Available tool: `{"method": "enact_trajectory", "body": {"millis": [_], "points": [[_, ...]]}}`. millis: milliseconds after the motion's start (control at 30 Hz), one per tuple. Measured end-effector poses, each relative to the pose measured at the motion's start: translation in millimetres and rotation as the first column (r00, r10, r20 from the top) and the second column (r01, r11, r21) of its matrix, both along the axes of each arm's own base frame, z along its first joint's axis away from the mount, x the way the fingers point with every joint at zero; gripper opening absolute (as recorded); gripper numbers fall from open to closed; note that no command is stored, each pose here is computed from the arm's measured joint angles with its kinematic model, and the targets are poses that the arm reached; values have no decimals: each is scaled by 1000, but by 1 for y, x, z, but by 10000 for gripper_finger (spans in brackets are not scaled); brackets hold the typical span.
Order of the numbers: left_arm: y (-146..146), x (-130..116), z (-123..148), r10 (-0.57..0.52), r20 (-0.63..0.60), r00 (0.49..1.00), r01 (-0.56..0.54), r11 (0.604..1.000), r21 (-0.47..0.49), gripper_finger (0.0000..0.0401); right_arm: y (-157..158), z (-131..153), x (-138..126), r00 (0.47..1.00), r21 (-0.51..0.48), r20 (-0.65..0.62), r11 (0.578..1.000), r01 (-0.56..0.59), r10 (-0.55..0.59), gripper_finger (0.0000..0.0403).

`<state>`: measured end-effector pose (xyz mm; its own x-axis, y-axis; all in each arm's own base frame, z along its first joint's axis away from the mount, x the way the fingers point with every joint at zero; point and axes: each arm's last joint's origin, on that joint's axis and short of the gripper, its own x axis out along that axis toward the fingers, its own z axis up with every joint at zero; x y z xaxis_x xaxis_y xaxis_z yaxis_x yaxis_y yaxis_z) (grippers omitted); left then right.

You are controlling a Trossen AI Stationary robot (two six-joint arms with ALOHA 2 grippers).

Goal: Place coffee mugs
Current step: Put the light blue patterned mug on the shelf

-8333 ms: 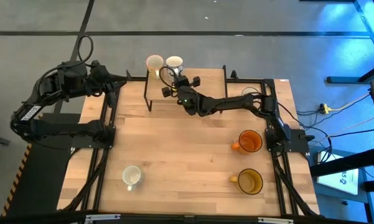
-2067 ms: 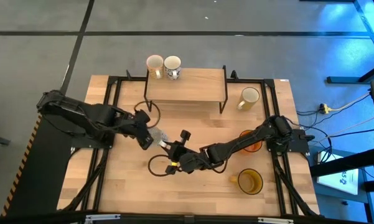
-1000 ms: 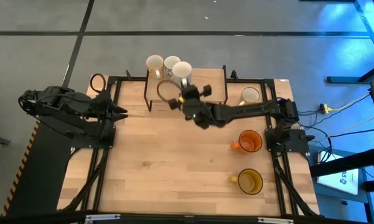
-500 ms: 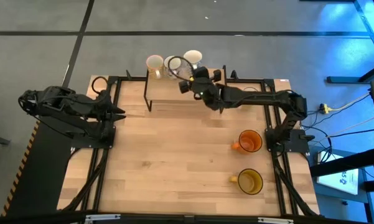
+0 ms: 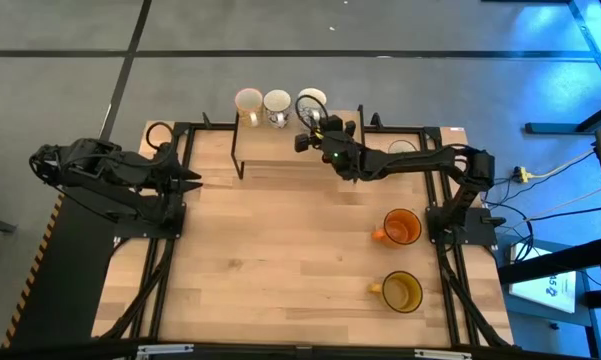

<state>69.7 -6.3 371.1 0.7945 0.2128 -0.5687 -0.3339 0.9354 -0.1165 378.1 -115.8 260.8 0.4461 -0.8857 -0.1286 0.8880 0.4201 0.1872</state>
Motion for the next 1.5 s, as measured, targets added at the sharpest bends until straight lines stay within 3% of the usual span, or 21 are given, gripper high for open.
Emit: {"method": "enact_trajectory", "body": {"millis": [367,1000,1233,1500], "points": [[1,0,0,25,7,1000,-25,1000,19,98,-6,-22,5,998,-26,-15,997,-69,69,39],[1,1,1,27,21,999,-27,1000,14,98,-13,-23,4,994,-39,-59,995,-90,88,40],[1,1,1,26,21,999,-27,1000,14,98,-12,-25,4,994,-26,-67,995,-92,90,80],[1,1,1,27,21,999,-27,1000,14,98,-12,-25,4,993,-28,-73,995,-95,93,93]]}}
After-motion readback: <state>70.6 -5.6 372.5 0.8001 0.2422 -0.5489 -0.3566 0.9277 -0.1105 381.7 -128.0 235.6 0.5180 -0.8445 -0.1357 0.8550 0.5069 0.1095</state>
